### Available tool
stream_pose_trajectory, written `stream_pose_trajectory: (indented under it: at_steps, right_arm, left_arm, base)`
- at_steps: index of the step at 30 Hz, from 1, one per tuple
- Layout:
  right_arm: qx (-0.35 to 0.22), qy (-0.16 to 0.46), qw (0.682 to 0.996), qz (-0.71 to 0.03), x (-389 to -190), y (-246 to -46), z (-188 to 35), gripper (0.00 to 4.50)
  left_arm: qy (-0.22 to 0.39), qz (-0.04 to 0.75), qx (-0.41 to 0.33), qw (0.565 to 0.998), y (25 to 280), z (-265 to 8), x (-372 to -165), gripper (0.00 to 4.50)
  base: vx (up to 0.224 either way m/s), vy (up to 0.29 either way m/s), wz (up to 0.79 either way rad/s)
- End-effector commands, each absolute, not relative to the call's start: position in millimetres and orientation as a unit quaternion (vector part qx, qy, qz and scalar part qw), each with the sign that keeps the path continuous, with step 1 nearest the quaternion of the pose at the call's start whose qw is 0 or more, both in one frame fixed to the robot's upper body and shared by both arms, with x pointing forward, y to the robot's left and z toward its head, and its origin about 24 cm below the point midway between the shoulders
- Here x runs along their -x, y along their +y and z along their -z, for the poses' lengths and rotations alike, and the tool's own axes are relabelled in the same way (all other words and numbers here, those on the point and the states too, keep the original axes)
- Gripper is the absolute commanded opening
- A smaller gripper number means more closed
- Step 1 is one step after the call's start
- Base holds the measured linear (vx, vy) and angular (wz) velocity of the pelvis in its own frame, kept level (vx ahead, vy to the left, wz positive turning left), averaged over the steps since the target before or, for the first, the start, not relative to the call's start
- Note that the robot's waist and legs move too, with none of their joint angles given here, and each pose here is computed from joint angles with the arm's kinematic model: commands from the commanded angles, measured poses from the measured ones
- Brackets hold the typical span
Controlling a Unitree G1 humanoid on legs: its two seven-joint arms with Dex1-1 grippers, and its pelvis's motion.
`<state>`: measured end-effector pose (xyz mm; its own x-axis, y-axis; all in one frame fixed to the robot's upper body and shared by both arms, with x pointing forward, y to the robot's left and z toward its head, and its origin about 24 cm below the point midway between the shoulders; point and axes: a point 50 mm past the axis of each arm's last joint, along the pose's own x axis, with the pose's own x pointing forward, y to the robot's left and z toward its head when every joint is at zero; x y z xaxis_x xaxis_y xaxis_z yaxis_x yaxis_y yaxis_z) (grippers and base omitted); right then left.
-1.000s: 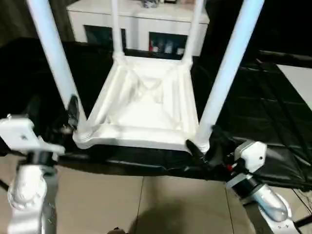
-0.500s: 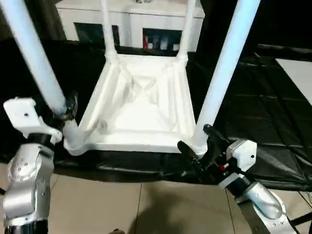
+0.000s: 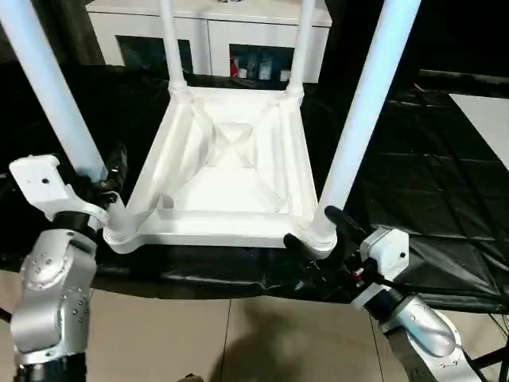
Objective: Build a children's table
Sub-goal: Flip table
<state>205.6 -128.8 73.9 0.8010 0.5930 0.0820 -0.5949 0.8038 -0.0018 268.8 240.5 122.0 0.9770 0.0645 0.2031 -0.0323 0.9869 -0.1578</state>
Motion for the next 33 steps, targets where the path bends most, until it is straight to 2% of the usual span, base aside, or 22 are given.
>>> stream_pose_trajectory:
  at_steps: [1,9,12,13,18,19,21,22,26,33]
  right_arm:
    - [-0.009,-0.035,0.946,-0.322,-207.3,-128.3,-74.2,4.5]
    - [-0.011,-0.025,0.945,-0.325,-205.8,-130.1,-70.9,4.5]
    - [-0.01,-0.024,0.945,-0.325,-206.0,-130.4,-70.5,4.5]
    - [-0.01,-0.022,0.945,-0.325,-206.4,-132.0,-68.4,4.5]
    - [-0.011,-0.017,0.946,-0.324,-207.2,-135.9,-63.1,4.5]
    - [-0.013,-0.014,0.946,-0.322,-207.8,-138.0,-59.9,4.5]
    - [-0.013,-0.013,0.946,-0.322,-207.9,-138.4,-59.4,4.5]
    - [-0.016,-0.01,0.947,-0.322,-208.4,-139.2,-57.3,4.5]
    - [-0.02,-0.007,0.946,-0.323,-208.4,-138.8,-56.2,4.5]
    - [-0.132,0.011,0.948,-0.291,-219.7,-135.5,-61.2,4.5]
  left_arm:
    - [-0.105,-0.022,0.087,0.99,237.3,-124.4,-267.4,3.2]
    - [-0.106,-0.036,0.181,0.977,230.0,-122.6,-267.9,2.54]
    - [-0.104,-0.037,0.197,0.974,228.9,-121.5,-267.9,2.5]
    - [-0.108,-0.032,0.233,0.966,224.9,-121.0,-267.9,2.49]
    - [-0.114,-0.019,0.286,0.951,217.8,-122.1,-268.2,2.47]
    - [-0.119,-0.013,0.332,0.936,212.7,-123.2,-269.2,2.47]
    - [-0.12,-0.011,0.34,0.933,211.9,-123.4,-269.4,2.47]
    - [-0.12,-0.011,0.38,0.917,205.0,-123.5,-271.4,2.47]
    - [-0.119,-0.016,0.41,0.904,199.6,-122.8,-273.1,2.47]
    - [-0.106,0.007,0.42,0.901,182.5,-121.1,-276.3,2.38]
  base:
    - [0.0,0.0,0.0]
    - [0.0,0.0,0.0]
    - [0.0,0.0,0.0]
    - [0.0,0.0,0.0]
    - [0.0,0.0,0.0]
    - [0.0,0.0,0.0]
    - [0.0,0.0,0.0]
    - [0.0,0.0,0.0]
    - [0.0,0.0,0.0]
    - [0.0,0.0,0.0]
